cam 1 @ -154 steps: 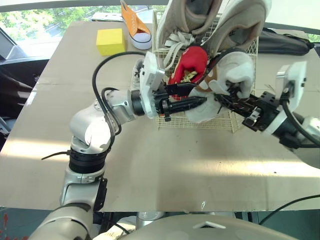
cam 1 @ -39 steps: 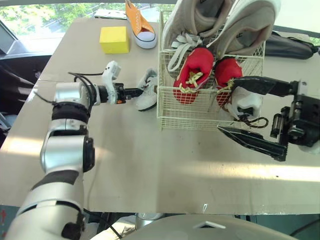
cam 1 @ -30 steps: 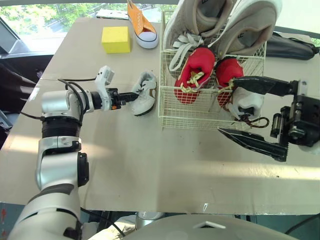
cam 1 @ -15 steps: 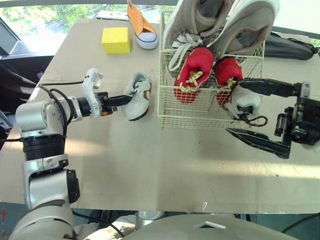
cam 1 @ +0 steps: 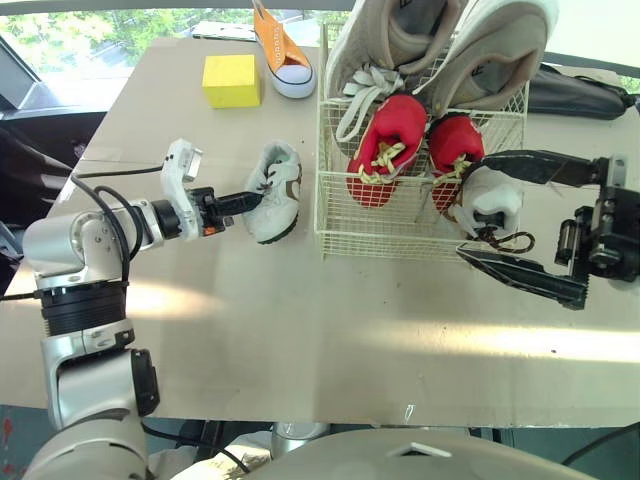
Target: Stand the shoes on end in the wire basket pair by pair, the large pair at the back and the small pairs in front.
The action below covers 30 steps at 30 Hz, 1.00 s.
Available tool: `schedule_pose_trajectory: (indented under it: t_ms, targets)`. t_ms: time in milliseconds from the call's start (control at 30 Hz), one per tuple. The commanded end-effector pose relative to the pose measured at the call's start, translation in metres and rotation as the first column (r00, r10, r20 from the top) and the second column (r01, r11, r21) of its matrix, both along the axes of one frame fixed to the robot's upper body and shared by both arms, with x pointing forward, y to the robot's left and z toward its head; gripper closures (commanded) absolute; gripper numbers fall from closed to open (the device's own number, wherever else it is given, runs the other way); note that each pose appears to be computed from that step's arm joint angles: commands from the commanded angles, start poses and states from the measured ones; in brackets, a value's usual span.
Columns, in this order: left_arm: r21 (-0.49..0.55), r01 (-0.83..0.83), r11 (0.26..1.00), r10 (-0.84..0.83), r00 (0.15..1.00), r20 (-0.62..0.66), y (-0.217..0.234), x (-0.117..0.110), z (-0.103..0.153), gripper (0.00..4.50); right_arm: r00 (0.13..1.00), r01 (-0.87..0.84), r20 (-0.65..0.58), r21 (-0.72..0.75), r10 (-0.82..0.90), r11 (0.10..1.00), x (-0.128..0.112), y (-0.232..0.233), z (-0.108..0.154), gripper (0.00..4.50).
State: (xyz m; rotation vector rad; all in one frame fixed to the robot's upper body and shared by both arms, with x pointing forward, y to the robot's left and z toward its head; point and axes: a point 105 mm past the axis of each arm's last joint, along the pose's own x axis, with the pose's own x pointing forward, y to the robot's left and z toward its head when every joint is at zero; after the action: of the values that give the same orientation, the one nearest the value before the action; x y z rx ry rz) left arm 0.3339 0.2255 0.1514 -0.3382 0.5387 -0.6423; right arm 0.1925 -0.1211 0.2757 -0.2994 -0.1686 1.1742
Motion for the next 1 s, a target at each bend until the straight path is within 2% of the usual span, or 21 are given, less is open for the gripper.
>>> schedule_pose_trajectory:
  t_ms: [33,200,333,467,567,667,733,867,1000]
  targets:
    - [0.013,0.019,1.0,-0.02,0.997,0.08,-0.001,-0.001,0.019,4.43,0.999,-0.015,0.04,0.006,0.015,1.0,-0.003,0.001,0.006,0.0]
    - [-0.005,-0.003,1.0,0.004,0.988,0.156,0.003,0.003,0.031,4.43,0.999,-0.012,0.052,0.008,0.012,1.0,-0.003,0.001,0.006,0.0]
    - [-0.046,-0.039,0.998,0.052,0.946,0.32,0.009,0.003,0.059,4.43,0.998,0.029,0.058,0.023,-0.031,0.999,-0.001,-0.004,0.005,0.0]
    - [-0.021,-0.038,0.999,0.043,0.826,0.561,0.007,-0.011,0.102,4.43,0.996,0.083,0.01,0.1,-0.085,0.991,0.006,-0.007,0.006,0.0]
    - [-0.017,-0.005,1.0,0.015,0.748,0.664,-0.003,-0.024,0.127,4.43,0.997,0.079,-0.002,0.122,-0.08,0.989,0.01,-0.005,0.007,0.0]
    - [-0.023,0.096,0.995,-0.046,0.649,0.76,-0.027,-0.047,0.164,4.43,0.999,0.052,0.01,0.136,-0.053,0.989,0.014,-0.003,0.01,0.0]
    - [0.002,0.163,0.987,-0.1,0.597,0.796,-0.043,-0.062,0.179,4.43,0.999,0.035,0.025,0.129,-0.039,0.991,0.014,-0.005,0.009,0.0]
    - [0.041,0.249,0.968,-0.17,0.524,0.834,-0.073,-0.081,0.183,4.43,0.998,0.037,0.055,0.1,-0.042,0.994,0.015,-0.011,0.002,0.0]
    - [0.14,0.243,0.96,-0.239,0.447,0.862,-0.099,-0.081,0.158,4.43,0.995,0.053,0.075,0.096,-0.06,0.994,0.015,-0.013,-0.002,0.0]
